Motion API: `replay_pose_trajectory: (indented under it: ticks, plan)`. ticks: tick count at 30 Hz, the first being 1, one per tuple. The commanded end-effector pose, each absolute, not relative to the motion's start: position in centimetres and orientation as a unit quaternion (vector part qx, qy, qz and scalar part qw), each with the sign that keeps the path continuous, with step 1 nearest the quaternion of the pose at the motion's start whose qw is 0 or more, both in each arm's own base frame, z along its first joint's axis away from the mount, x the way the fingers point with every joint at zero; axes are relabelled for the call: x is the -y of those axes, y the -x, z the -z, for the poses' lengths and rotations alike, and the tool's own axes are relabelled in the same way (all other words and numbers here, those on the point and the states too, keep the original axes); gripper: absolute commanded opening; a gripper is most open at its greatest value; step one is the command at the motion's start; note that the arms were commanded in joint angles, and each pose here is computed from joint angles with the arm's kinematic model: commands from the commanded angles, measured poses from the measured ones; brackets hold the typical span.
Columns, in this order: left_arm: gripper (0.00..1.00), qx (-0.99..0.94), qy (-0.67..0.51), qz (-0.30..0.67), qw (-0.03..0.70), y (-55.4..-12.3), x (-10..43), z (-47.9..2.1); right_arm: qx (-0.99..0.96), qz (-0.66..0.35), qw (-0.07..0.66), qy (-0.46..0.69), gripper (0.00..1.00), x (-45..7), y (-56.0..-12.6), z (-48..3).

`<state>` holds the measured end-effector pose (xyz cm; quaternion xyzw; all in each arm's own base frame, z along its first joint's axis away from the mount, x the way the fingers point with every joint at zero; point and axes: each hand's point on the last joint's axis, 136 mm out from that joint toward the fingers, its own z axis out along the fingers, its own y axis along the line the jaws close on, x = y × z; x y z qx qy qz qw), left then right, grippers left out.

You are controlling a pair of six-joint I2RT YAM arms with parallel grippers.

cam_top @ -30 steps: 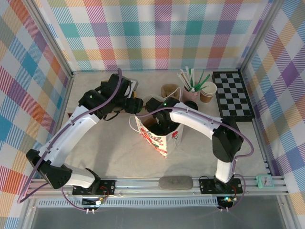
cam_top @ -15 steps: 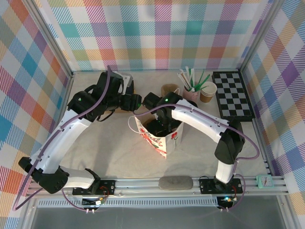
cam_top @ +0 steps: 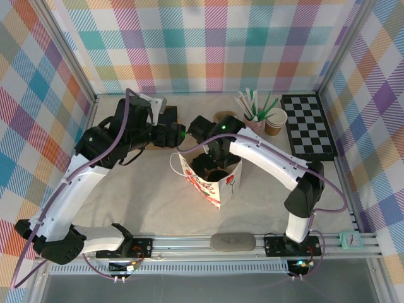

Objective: Pack the takeout coffee

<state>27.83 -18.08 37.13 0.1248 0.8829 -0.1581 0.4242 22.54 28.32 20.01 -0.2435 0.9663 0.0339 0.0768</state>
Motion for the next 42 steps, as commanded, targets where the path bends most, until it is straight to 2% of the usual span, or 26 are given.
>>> replay_pose_trajectory:
  ticks: [1,23,42]
  plan:
    - [1.00,-0.870,-0.113,0.170,0.449,-27.3,17.6,-39.1,-0.963,-0.044,0.092,0.251,0.99,-28.1,-22.3,-22.1]
    - [1.00,-0.859,-0.104,0.179,0.468,-26.3,16.7,-40.6,-0.953,-0.056,0.118,0.272,0.99,-27.5,-21.1,-26.7]
    - [1.00,-0.841,-0.095,0.217,0.486,-25.9,17.2,-41.9,-0.933,-0.093,0.192,0.291,0.99,-26.2,-20.6,-32.9]
